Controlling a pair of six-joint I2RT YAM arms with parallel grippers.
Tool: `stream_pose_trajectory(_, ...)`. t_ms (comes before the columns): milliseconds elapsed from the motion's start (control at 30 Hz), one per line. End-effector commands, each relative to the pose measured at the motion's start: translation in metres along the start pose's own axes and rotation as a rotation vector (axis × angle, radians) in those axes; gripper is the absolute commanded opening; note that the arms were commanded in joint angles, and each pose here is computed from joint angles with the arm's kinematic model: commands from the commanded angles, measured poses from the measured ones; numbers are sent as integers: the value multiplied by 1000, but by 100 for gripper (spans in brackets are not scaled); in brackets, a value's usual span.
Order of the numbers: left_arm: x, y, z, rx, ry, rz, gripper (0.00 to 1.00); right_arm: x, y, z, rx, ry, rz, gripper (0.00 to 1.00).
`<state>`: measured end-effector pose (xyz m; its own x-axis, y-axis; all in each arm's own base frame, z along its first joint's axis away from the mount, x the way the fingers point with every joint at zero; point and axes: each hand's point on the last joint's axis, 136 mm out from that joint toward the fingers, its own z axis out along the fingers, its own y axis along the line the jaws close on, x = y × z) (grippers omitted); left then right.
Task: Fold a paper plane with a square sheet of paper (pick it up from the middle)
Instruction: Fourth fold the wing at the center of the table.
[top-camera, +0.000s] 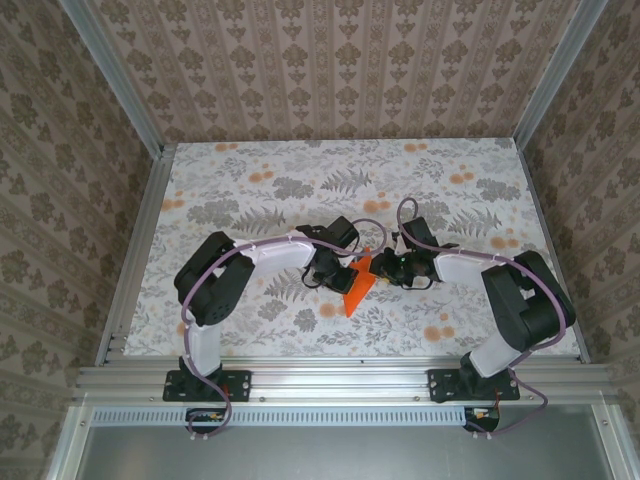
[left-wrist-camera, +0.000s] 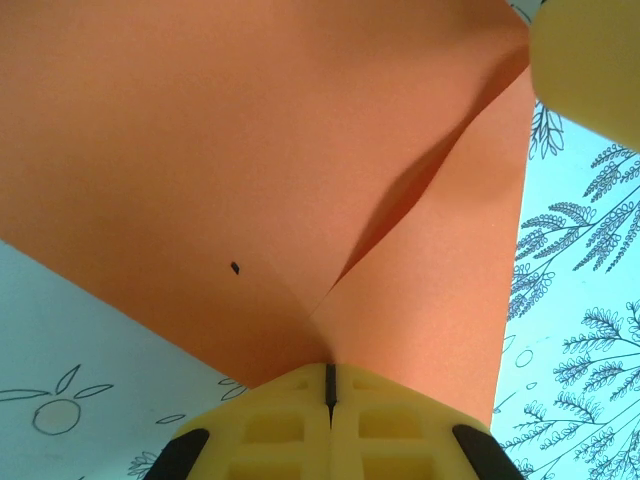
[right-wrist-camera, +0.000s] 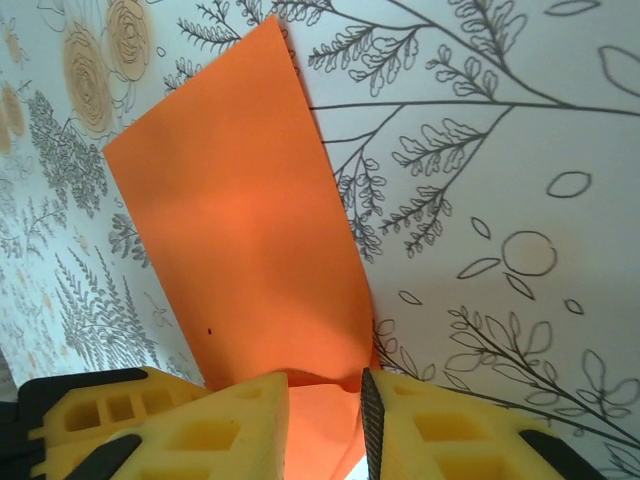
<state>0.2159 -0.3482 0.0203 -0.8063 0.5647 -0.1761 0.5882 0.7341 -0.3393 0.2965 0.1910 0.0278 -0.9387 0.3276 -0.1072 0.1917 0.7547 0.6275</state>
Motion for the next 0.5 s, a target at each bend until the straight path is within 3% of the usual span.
stream_pose_trajectory(0, 15, 7, 0, -35, 47, 15, 0, 0, 11, 4, -48, 22, -4, 27)
stream_pose_trajectory(467, 15, 7, -1, -35, 42, 17, 0, 4, 3, 3, -15, 28, -5, 29)
